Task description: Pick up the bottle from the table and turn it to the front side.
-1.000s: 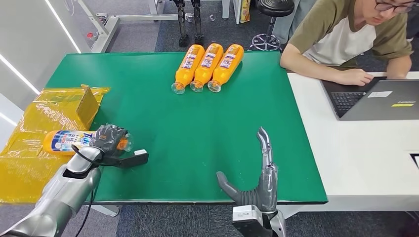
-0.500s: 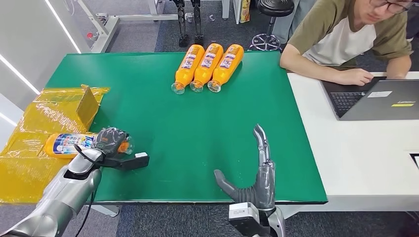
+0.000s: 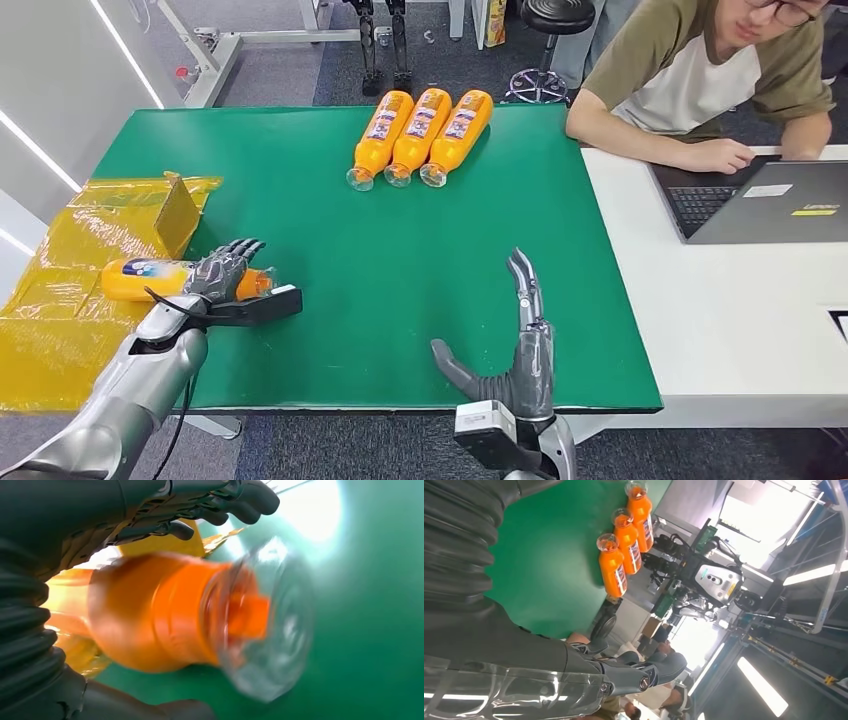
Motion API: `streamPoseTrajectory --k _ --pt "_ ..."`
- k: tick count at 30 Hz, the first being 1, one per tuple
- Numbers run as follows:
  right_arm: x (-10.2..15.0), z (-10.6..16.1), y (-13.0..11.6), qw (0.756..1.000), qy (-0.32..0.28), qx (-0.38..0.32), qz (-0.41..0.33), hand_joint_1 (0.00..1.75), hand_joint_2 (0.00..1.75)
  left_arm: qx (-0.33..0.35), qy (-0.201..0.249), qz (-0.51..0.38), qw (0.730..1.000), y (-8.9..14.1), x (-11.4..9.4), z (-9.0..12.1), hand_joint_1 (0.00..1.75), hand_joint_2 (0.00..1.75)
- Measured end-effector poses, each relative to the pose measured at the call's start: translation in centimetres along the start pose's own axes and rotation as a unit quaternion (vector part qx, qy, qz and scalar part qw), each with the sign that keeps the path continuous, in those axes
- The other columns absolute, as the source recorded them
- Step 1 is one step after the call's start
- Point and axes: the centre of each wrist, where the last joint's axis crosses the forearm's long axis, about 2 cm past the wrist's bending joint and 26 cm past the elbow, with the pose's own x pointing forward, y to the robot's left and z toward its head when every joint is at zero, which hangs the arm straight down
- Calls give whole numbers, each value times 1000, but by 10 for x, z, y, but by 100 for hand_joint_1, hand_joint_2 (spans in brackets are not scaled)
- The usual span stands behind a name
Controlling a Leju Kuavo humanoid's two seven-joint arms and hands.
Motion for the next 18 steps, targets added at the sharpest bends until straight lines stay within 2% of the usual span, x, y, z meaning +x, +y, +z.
streamPoseTrajectory --k 8,12,15,18 --pt "-3 3 -1 1000 8 -2 4 0 175 47 -18 55 997 -1 -1 1 0 175" --pt "-3 5 -1 1000 12 -3 4 0 175 124 -62 111 984 5 1 0 0 175" --pt "-4 5 -1 1000 16 -6 2 0 175 235 -136 197 942 23 8 -3 0 175" --pt "-5 6 -1 1000 18 -7 -1 0 175 338 -196 317 864 52 21 -5 0 175"
